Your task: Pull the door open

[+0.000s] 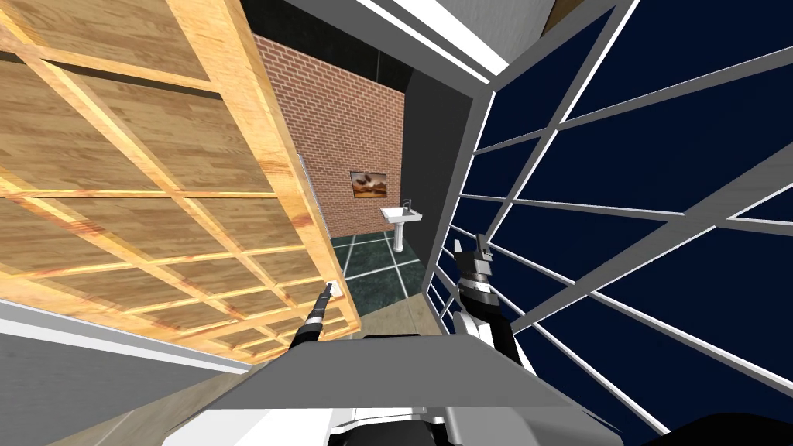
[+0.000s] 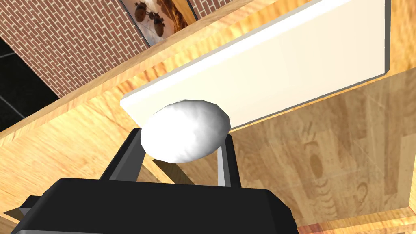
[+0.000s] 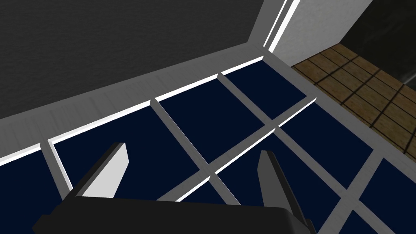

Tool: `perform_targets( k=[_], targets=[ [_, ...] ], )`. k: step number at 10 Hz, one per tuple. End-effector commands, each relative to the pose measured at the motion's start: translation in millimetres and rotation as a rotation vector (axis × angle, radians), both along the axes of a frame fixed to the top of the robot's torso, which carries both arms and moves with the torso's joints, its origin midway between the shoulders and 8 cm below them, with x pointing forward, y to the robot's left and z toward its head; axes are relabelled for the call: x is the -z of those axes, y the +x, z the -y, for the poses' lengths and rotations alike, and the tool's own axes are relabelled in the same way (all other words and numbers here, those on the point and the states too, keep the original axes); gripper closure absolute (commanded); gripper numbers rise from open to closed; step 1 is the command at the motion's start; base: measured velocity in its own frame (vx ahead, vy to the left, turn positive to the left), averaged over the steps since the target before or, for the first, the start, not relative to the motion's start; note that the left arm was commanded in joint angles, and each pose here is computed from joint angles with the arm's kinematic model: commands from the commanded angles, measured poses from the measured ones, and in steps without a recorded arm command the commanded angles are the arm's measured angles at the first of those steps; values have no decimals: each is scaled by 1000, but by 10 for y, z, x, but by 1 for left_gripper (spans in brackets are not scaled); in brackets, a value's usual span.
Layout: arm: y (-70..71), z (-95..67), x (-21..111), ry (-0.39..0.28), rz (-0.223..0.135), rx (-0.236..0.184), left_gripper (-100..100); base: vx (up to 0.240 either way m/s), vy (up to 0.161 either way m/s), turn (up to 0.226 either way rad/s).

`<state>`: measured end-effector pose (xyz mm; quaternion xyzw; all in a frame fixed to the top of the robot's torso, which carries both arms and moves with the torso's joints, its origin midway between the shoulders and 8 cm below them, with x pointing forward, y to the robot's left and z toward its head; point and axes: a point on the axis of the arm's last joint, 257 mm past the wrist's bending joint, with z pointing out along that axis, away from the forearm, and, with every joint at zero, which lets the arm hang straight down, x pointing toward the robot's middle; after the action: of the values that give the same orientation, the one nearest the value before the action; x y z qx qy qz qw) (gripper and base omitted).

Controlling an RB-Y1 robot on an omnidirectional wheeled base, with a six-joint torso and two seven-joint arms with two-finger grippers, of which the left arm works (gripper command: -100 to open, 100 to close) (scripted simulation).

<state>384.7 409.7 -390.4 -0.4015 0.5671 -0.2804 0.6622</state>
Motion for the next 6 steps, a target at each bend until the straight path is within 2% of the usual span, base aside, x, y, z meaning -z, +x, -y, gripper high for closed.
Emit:
perform_targets(
  k=[1, 2, 3, 4, 5, 6],
  targets=[
    [18, 127, 30, -45, 4, 14, 100, -32, 8, -15],
    [34, 132, 28, -91, 15, 14, 100, -42, 6, -26],
    [34, 132, 28, -94, 16, 14, 100, -33, 12, -17],
    [49, 137, 26, -143, 27, 15, 100, -32, 9, -35],
    [49, 137, 26, -143, 27, 15, 100, -32, 7, -20],
    [65, 142, 24, -192, 39, 15, 100, -53, 10, -40]
  ],
)
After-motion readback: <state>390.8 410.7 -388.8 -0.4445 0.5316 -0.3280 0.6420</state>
